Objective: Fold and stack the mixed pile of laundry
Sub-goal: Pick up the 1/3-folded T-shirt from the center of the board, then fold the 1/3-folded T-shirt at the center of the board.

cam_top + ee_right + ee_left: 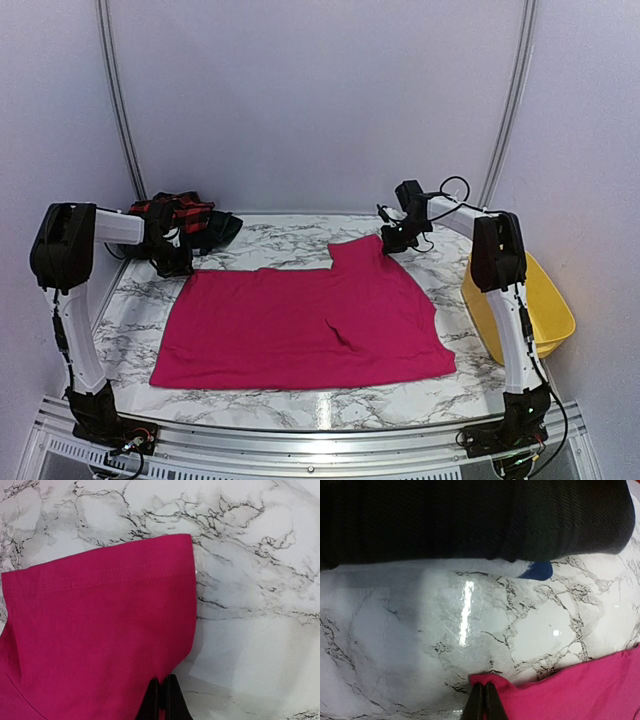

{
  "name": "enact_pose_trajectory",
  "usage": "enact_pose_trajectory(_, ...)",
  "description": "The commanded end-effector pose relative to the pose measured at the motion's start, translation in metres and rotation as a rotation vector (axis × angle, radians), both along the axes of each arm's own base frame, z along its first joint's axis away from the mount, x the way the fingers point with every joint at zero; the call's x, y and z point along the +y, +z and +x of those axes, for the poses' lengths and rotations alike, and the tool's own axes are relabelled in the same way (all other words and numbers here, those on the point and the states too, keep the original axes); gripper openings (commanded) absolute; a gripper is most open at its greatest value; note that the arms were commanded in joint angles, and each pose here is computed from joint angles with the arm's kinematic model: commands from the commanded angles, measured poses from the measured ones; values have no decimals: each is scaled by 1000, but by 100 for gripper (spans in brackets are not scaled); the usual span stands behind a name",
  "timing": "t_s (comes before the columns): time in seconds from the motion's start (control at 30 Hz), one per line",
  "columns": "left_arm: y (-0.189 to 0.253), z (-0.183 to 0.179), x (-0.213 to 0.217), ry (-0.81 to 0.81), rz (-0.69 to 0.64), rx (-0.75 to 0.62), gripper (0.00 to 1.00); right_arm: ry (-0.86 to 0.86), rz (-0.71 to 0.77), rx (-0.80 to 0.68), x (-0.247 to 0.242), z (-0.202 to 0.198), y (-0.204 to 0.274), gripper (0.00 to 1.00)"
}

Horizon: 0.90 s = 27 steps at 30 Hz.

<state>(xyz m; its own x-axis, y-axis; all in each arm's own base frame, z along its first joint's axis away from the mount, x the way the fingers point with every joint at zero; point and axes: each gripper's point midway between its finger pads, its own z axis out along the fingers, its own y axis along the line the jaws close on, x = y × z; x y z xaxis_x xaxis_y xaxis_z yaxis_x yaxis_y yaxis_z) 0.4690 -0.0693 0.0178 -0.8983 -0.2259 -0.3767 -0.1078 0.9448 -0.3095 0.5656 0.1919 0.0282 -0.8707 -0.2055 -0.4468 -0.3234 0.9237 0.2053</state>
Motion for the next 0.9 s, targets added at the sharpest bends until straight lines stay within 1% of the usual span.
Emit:
enact_pose_trajectory(0.0,-2,3,-2,-14,-6,7,0,-28,24,17,-6,5,-2,0)
enact_pose_trajectory(0.2,36,17,0,-29,15,-90,0,-36,79,-52,-4,14,40,0)
enact_pose_trajectory(0.37,63,16,-3,-56,9,-150,0,-31,101,-86,-4,6,70,0)
enact_pose_trajectory(0.6,79,-11,-1,-44,2,-162,0,-44,138,-95,-9,-31,97,0)
enact_pose_trajectory(0.77,83,-41,-3,-26,-33,-149,0,-47,197,-77,-8,-70,111,0)
enact_pose_trajectory(0.87,84,-61,-3,-8,-54,-137,0,-43,221,-55,-4,-99,111,0)
